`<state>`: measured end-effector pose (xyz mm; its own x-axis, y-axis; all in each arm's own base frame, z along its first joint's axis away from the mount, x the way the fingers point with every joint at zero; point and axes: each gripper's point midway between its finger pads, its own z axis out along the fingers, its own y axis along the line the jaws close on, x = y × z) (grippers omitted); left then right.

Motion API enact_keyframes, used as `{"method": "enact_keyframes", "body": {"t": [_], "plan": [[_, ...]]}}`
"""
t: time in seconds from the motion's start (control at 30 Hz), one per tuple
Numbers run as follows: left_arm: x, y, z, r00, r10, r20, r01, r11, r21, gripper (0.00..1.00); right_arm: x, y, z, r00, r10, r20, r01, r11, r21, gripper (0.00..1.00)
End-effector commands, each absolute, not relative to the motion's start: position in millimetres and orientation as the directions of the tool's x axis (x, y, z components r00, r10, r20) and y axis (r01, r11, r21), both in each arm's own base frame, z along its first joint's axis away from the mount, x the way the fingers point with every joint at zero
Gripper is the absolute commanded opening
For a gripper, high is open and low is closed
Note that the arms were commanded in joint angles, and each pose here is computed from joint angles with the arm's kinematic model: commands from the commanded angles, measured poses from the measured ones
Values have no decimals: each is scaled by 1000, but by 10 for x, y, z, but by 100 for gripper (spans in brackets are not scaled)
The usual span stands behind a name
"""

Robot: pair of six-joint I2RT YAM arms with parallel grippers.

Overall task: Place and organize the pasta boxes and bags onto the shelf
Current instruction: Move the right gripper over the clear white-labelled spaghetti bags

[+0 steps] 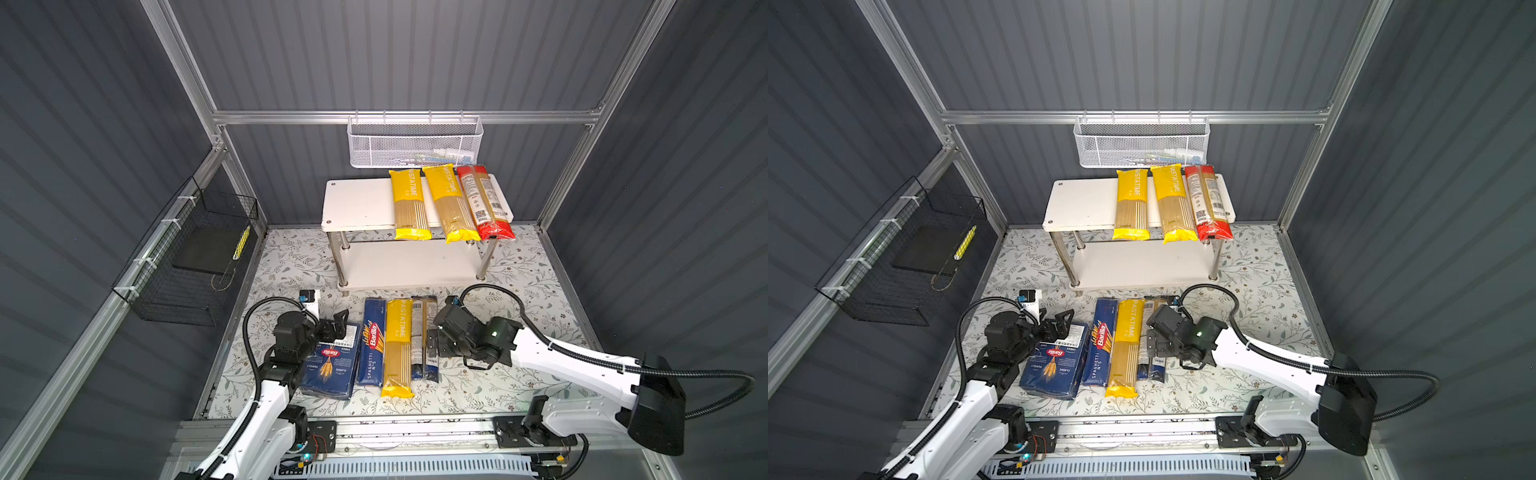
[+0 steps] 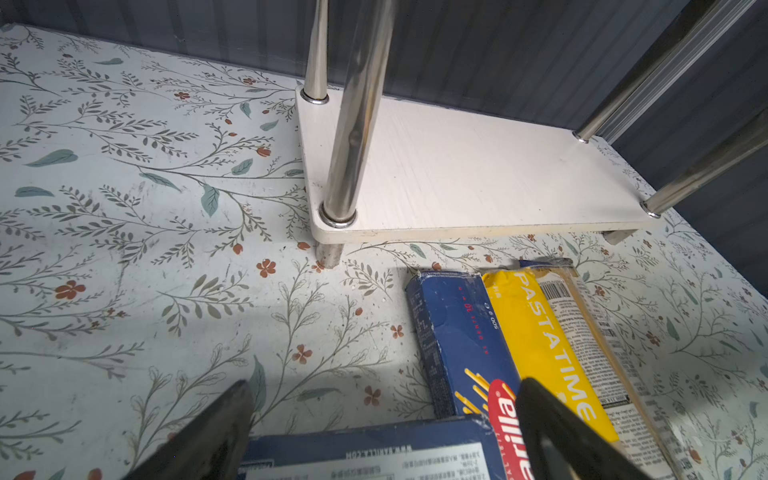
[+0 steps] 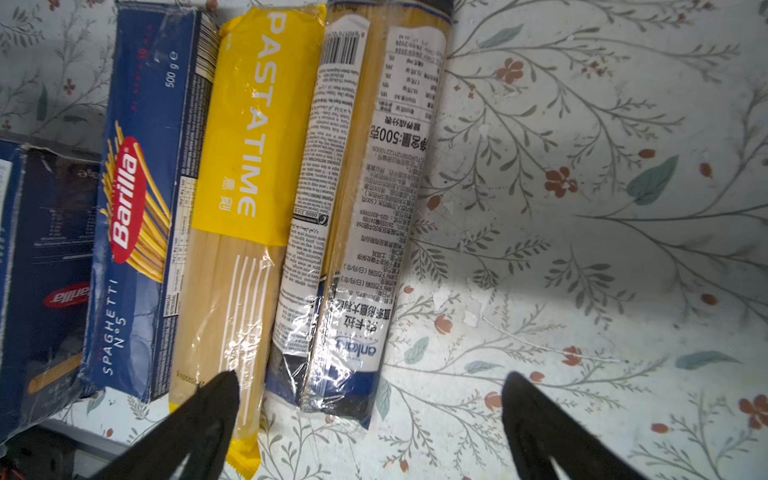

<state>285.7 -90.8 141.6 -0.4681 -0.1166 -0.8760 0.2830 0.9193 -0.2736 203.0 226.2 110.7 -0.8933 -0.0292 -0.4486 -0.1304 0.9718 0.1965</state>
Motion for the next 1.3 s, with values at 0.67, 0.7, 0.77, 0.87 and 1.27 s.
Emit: {"method": "enact_keyframes", "body": {"t": [0.67,0.7,0.77,0.87,1.27], "plan": [[2868,-915,1465,-455,-97,-885,294,922,-253,99,2181,2503,452,-917,-97,-386,-157,979,127,99],[2869,-914,1461,-456,-97,-885,293,922,-253,100,2195,2515,432,-917,-101,-385,-162,978,129,99],[2872,-915,1462,-457,-97,-884,293,922,-253,100,2225,2520,397,-920,-105,-379,-163,979,123,99],[2869,-911,1463,-456,-98,-885,292,923,-253,99,2271,2509,376,-920,-112,-375,-166,980,114,99],[2874,-906,1454,-459,-99,-883,288,924,-252,99,2250,2293,243,-938,-84,-336,-121,989,90,99]]}}
